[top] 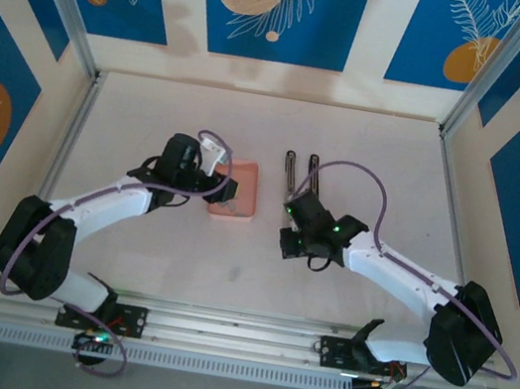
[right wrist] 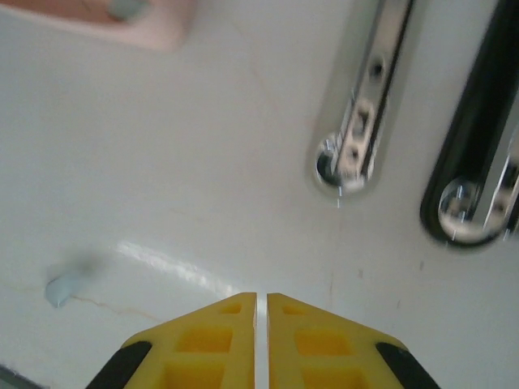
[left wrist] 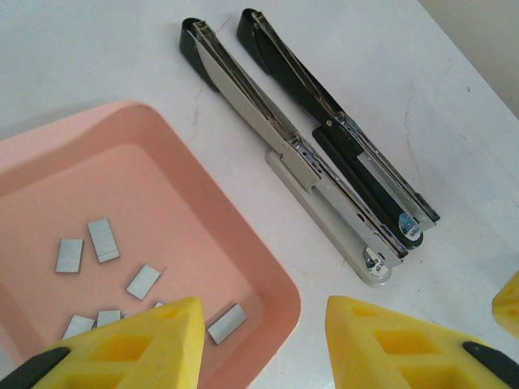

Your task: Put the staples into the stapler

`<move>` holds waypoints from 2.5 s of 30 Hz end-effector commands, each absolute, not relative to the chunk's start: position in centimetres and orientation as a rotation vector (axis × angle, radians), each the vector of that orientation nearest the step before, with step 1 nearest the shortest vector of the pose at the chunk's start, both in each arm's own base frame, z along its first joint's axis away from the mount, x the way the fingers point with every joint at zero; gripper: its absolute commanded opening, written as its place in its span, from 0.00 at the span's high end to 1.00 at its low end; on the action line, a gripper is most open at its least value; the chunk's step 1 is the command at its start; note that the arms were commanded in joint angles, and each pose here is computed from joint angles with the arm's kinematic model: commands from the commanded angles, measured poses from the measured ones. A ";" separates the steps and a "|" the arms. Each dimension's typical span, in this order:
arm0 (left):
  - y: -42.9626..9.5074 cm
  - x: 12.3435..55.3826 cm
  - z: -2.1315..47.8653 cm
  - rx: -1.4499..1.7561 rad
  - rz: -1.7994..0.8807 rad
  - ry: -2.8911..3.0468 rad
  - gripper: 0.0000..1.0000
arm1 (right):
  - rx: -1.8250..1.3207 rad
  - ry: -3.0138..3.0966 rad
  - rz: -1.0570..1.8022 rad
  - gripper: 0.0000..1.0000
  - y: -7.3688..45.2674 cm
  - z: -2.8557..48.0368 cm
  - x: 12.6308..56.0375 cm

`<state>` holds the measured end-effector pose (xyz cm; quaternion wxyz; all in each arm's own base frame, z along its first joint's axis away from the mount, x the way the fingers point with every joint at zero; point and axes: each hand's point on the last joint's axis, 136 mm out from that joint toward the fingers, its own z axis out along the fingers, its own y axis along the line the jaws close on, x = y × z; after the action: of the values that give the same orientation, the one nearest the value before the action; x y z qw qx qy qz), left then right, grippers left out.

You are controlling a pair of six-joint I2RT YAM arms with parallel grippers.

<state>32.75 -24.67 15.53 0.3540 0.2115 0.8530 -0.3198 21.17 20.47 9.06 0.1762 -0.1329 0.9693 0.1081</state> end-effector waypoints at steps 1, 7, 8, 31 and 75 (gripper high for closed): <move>-25.5 33.3 16.2 0.587 -0.820 2.159 0.56 | -0.109 2.861 0.240 0.89 18.7 7.1 19.1; -25.3 33.5 15.3 0.538 -0.804 2.207 0.56 | -0.151 2.872 0.244 0.88 19.7 6.5 18.7; -25.4 33.5 15.1 0.534 -0.812 2.215 0.56 | -0.185 2.867 0.261 0.87 20.2 6.7 18.8; -11.1 27.3 10.1 -0.255 -0.460 2.805 0.42 | -0.630 2.590 0.539 0.64 29.9 10.6 21.9; -5.4 26.5 2.2 -0.059 0.044 3.194 0.64 | -0.742 2.583 0.523 0.64 31.0 10.4 21.5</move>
<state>26.61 -5.81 2.36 -0.0173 -0.0177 0.9996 0.0155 21.58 30.30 9.68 0.1974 -0.2546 0.9285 0.1847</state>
